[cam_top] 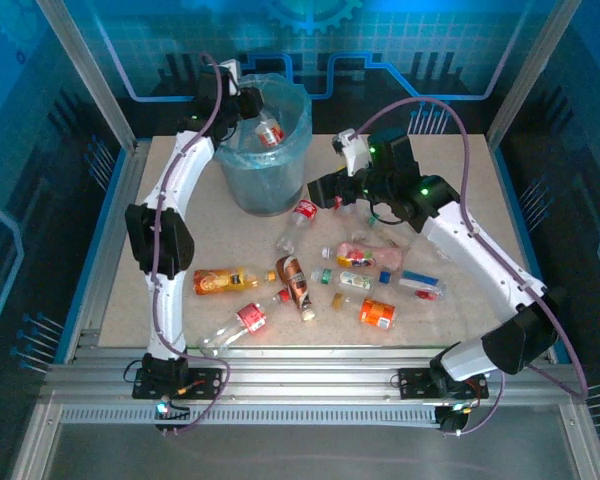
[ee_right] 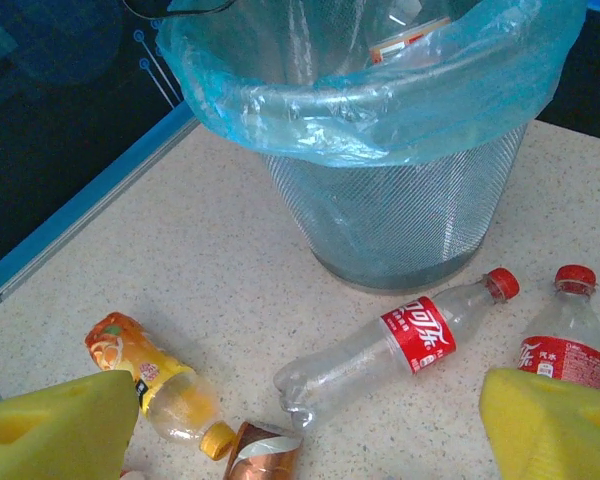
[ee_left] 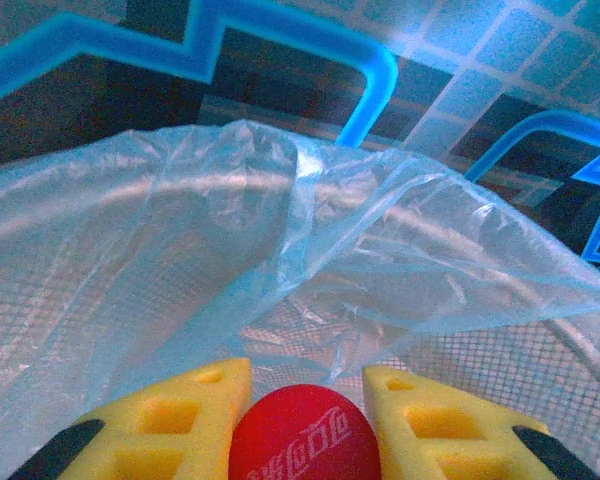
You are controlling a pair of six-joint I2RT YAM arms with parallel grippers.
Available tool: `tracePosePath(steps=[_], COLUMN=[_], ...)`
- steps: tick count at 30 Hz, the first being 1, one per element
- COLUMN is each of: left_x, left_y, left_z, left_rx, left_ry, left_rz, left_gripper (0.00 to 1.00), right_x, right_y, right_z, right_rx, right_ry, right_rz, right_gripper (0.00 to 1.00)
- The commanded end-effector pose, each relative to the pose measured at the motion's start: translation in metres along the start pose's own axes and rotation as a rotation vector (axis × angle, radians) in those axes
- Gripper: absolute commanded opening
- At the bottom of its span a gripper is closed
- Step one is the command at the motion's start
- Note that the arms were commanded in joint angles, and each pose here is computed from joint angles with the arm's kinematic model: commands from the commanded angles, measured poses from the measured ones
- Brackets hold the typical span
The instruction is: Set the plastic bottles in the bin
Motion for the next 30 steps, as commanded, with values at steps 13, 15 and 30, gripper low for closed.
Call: tracePosePath(steps=[13,15,30], left_x=[-0.01,-0.011,-0.053], left_y=[-0.006,-0.007,-0.018], left_z=[0.01,0.008,-0.03], left_rx=[0.096,0.097,0.095], left_ry=[-0.042,-0.047,-0.139], left_rz=[-0.007,-0.007,0.005], left_gripper=[0.37,0.42,0.57], right_x=[-0.007,-0.008,-0.007], right_y=[0.011,0.013,0.007], right_z=[0.015,0.014,-0.012], right_rx=[-0.032,-0.035,0.072], right_ry=[0.038,0.038,0.034], right_rz=[0.005,0.0,-0.032], right_gripper=[0.87,0.87,0.84])
Point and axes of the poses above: each hand's point on the last joint's axis, 136 mm out from that joint toward the fingers, its own z axis out along the fingers, its own y axis along the line the jaws close on, x = y × z, the point moved 6 cm from there along -z, back along the fingers, and after that the axes turned 11 degrees about z, right-handed, at the moved point
